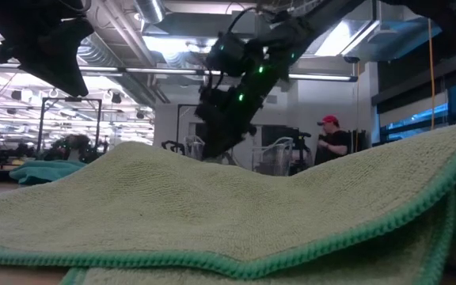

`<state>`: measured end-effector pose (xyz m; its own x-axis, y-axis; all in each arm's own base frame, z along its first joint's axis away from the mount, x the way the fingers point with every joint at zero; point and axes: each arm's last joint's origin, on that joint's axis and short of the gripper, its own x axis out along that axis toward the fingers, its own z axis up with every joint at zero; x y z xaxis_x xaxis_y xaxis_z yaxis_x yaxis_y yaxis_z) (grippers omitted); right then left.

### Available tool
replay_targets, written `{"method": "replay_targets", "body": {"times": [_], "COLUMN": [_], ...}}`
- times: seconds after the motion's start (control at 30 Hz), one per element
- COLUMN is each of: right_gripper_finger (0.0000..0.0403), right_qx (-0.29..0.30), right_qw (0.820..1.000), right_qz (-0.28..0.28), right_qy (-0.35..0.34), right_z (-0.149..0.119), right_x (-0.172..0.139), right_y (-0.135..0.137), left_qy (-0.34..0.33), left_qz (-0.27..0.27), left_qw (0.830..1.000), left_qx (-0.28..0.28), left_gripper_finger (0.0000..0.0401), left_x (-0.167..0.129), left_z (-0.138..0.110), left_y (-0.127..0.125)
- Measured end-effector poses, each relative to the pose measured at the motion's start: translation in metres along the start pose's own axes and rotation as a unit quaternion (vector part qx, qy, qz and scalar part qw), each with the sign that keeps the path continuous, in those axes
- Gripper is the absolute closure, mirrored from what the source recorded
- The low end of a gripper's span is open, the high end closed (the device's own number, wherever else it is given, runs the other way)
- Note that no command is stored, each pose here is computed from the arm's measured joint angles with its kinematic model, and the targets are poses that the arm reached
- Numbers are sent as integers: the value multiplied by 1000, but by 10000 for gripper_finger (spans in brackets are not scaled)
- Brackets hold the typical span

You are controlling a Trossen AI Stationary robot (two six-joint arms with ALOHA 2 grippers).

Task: Fold microfiber towels
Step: Fold the light green microfiber towel

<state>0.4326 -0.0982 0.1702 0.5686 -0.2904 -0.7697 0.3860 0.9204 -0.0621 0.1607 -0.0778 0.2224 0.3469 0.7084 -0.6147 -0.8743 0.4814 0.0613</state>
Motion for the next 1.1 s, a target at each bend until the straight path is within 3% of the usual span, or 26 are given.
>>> {"method": "replay_targets", "body": {"times": [0.13, 0.2, 0.4, 0.67, 0.93, 1.1], "right_gripper_finger": [229, 229, 247, 388, 397, 399], "right_qx": [4, -1, -14, -54, -19, -11], "right_qw": [1000, 999, 993, 993, 995, 995], "right_qz": [3, 32, 117, 108, 85, 83], "right_qy": [22, 37, 17, 6, 55, 60], "right_z": [4, -3, -26, -38, -69, -71], "right_x": [-27, -32, -19, -21, -11, -10], "right_y": [-2, 3, 24, 50, 49, 49], "left_qy": [2, 2, 2, 2, 2, 2], "left_qz": [-1, -1, -1, -1, -1, -1], "left_qw": [1000, 1000, 1000, 1000, 1000, 1000], "left_qx": [-1, -1, -1, -1, -1, -1], "left_gripper_finger": [312, 312, 312, 312, 312, 312], "left_x": [0, 0, 0, 0, 0, 0], "left_z": [0, 0, 0, 0, 0, 0], "left_y": [0, 0, 0, 0, 0, 0]}}
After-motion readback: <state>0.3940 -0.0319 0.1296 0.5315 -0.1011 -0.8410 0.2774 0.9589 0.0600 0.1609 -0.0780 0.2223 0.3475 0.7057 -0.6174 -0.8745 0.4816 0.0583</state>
